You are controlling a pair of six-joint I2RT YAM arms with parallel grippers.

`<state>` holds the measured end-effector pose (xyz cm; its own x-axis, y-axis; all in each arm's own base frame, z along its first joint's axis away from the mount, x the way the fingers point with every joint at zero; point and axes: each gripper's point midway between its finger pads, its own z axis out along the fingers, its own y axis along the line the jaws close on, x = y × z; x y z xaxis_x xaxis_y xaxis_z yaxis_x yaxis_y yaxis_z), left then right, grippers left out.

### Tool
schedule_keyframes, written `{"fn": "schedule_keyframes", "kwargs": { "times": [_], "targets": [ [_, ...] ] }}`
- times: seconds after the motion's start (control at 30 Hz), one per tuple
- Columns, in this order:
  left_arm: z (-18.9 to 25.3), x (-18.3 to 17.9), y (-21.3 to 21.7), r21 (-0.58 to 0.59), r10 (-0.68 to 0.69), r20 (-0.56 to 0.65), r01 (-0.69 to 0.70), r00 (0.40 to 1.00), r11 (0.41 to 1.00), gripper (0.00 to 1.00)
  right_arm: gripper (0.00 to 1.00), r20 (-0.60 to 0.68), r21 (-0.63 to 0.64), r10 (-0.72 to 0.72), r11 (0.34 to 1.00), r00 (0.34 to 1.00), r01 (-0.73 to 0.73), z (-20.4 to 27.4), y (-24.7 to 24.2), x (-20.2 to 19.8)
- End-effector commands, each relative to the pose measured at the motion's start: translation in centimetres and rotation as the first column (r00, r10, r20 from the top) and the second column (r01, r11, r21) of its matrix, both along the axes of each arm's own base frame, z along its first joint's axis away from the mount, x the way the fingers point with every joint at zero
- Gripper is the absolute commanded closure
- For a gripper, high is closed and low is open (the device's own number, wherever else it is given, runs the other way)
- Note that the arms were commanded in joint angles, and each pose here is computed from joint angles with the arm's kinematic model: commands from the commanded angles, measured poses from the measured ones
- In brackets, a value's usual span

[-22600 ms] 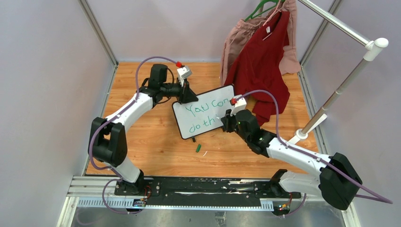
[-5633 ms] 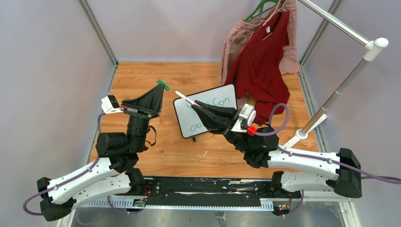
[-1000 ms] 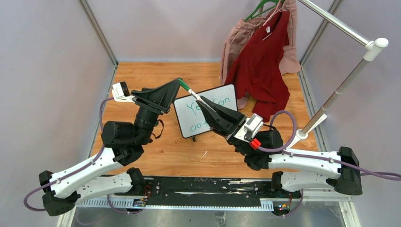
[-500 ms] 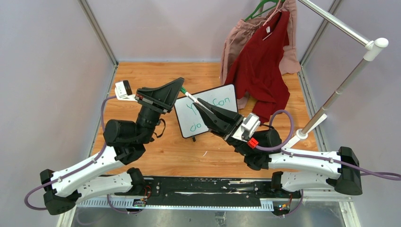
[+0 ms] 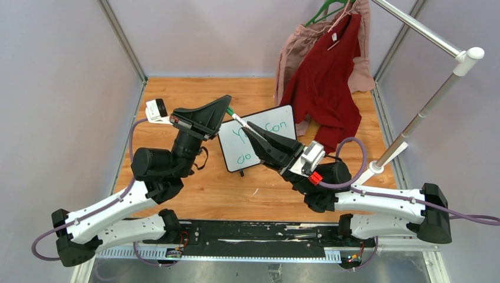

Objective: Write a sentence on the whiteboard
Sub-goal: Close the pen cap.

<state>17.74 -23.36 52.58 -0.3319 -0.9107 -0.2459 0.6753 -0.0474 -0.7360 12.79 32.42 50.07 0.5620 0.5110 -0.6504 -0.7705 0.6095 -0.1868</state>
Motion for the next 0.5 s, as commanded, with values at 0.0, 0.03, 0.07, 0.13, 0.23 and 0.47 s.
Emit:
{"fn": "schedule_keyframes", "kwargs": {
  "times": [0.0,0.03,0.07,0.13,0.23,0.47],
  "targets": [
    [-1.0,-1.0,-3.0,0.049,-0.129,-0.001,0.129,0.992,0.990,1.00,1.00,0.001,0.020,0.004,1.000,1.000,-0.004,0.8,0.3,-0.2],
    [-1.3,-1.0,-3.5,0.053,-0.142,-0.011,0.142,0.990,0.988,1.00,1.00,0.000,0.017,0.000,1.000,1.000,0.000,0.7,0.4,-0.2],
    [-1.5,-1.1,-3.8,0.055,-0.149,-0.017,0.150,0.989,0.987,1.00,1.00,0.000,0.017,-0.004,1.000,1.000,0.004,0.7,0.5,-0.1],
    [-1.8,-1.5,-4.6,0.068,-0.166,-0.022,0.167,0.986,0.984,1.00,1.00,-0.003,0.014,-0.011,1.000,1.000,0.011,0.7,0.7,0.1],
    [-2.2,-2.3,-6.0,0.088,-0.200,-0.026,0.201,0.980,0.976,1.00,1.00,-0.007,0.011,-0.023,1.000,1.000,0.023,0.7,1.0,0.4],
    [-3.1,-3.5,-8.0,0.114,-0.245,-0.045,0.249,0.968,0.962,1.00,1.00,-0.020,0.027,-0.060,0.998,0.998,0.061,1.1,1.1,1.3]
  ]
}}
